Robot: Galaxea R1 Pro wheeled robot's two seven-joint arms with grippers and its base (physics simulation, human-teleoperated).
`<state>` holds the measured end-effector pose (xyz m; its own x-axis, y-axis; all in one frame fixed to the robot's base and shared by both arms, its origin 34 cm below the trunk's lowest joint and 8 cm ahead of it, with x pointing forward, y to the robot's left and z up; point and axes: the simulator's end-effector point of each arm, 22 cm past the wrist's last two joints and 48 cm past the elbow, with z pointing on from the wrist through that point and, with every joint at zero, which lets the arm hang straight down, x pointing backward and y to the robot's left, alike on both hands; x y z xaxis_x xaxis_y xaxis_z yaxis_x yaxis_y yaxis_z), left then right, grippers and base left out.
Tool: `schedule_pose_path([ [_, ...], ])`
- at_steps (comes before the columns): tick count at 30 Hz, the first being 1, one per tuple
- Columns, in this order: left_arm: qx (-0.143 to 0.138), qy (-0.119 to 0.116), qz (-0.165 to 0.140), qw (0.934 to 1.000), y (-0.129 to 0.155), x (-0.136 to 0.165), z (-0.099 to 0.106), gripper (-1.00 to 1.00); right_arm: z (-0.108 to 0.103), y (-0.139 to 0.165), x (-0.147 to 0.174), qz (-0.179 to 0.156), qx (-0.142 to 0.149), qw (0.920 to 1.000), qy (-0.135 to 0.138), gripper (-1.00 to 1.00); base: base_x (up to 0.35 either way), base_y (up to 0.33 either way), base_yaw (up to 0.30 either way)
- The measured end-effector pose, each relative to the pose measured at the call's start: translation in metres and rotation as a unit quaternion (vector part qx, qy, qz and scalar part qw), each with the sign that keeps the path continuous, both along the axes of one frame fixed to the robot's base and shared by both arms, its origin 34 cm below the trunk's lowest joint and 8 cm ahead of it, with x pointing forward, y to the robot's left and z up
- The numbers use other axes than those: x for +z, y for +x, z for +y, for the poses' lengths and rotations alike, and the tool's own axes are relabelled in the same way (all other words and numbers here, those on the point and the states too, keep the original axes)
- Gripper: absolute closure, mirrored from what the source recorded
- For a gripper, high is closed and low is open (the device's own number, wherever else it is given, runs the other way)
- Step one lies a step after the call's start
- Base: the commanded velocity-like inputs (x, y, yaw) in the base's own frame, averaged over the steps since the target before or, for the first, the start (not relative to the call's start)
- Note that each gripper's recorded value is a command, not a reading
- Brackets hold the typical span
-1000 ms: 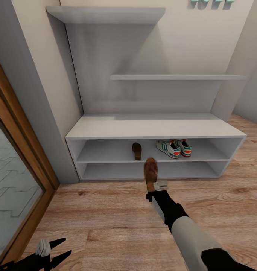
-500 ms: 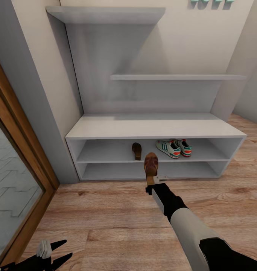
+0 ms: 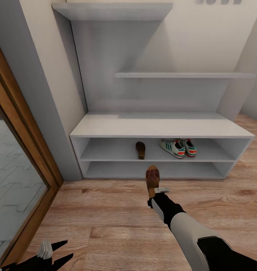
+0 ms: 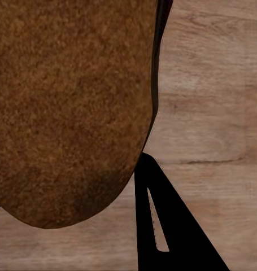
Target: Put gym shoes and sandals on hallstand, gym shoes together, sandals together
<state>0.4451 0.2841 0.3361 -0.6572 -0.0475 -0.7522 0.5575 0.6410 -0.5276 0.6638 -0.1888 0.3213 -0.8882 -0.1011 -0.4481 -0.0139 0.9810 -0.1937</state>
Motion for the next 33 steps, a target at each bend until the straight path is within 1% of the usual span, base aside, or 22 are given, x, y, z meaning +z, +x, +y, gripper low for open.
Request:
schedule_pose_path([
  [5,0.001,-0.001,0.003,1.0000,-0.001,-0.002,0.000,-1.00,0.000,-0.002,-0.005,0.004,0.000,1.0000,0.000,1.00,0.010,0.000,0.151],
  [8,0.001,-0.001,0.005,1.0000,-0.002,-0.004,-0.001,-1.00,0.000,-0.003,-0.007,0.006,0.000,1.0000,0.000,1.00,0.146,0.000,0.141],
  [13,0.002,-0.002,0.009,1.0000,-0.003,-0.006,-0.001,-1.00,0.000,-0.004,-0.011,0.009,0.000,1.0000,0.001,1.00,0.264,0.000,0.083],
  [25,0.003,-0.002,0.017,0.9999,-0.006,-0.013,-0.002,-1.00,0.000,-0.008,-0.021,0.018,-0.001,0.9998,0.001,1.00,0.321,0.000,0.007],
  [33,0.004,-0.001,0.019,0.9998,-0.006,-0.015,-0.001,-1.00,0.000,-0.009,-0.024,0.020,0.000,0.9998,0.001,1.00,0.082,0.000,0.038],
])
